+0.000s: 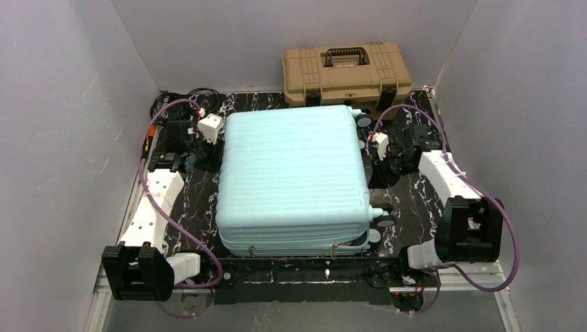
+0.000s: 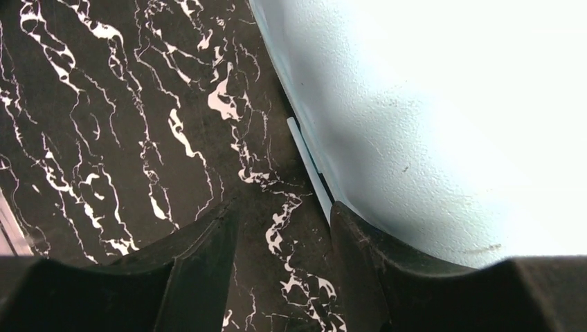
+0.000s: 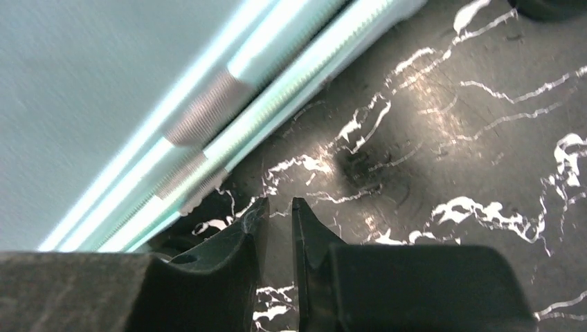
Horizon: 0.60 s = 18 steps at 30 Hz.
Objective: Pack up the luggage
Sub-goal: Move the luggage to the center of the board.
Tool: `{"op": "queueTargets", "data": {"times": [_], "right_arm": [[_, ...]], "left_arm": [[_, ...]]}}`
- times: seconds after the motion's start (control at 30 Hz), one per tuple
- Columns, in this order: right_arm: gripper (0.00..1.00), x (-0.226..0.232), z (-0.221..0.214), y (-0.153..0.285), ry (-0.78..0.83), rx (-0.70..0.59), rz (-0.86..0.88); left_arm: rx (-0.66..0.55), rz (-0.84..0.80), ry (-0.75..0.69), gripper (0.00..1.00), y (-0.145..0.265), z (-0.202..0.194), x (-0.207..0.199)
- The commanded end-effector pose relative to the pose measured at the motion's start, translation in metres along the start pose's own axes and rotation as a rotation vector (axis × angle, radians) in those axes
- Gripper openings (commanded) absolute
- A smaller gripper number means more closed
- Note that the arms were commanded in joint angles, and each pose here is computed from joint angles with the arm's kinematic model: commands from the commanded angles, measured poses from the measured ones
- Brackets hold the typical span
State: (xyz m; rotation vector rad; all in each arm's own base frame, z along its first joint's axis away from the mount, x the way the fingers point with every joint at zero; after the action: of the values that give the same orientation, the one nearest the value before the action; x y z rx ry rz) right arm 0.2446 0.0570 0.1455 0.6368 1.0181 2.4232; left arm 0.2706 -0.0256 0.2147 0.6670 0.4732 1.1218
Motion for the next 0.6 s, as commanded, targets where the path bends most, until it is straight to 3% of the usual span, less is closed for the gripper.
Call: {"op": "queueTargets", "data": {"times": [0.0,0.13,0.27,0.57], "right_arm": [[0.26,0.013,0.023,-0.004,0.041,-0.082,0.115],[0.26,0.032,0.027,-0.019,0.101,-0.070,0.182],[0.26,0.053,0.040,-0.038,0.167,-0.071,0.225],[0.24,0.092,0.095,-0.084,0.279,-0.123,0.333]], "left_arm": [[0.010,-0.119,0.006,0.51,-0.009,0.004,-0.026],[0.111,0.048,0.019,0.51,-0.018,-0.012,-0.006],[0.210,0.116,0.037,0.52,-0.027,-0.027,0.004],[0.249,0.193,0.119,0.52,-0.022,-0.024,0.027]]}}
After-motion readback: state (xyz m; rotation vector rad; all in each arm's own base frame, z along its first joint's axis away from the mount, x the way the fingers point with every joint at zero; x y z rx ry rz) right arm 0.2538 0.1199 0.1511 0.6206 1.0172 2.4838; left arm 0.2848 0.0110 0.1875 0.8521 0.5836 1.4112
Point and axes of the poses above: each gripper's point midway between its finger pads, its own y axis back along the fingers, its own x axis along the line the jaws close on, z = x × y, the point moved 6 cm from there along y, back along the fingers, and after that the axes turned 4 degrees about y, right-handed, at the moved point
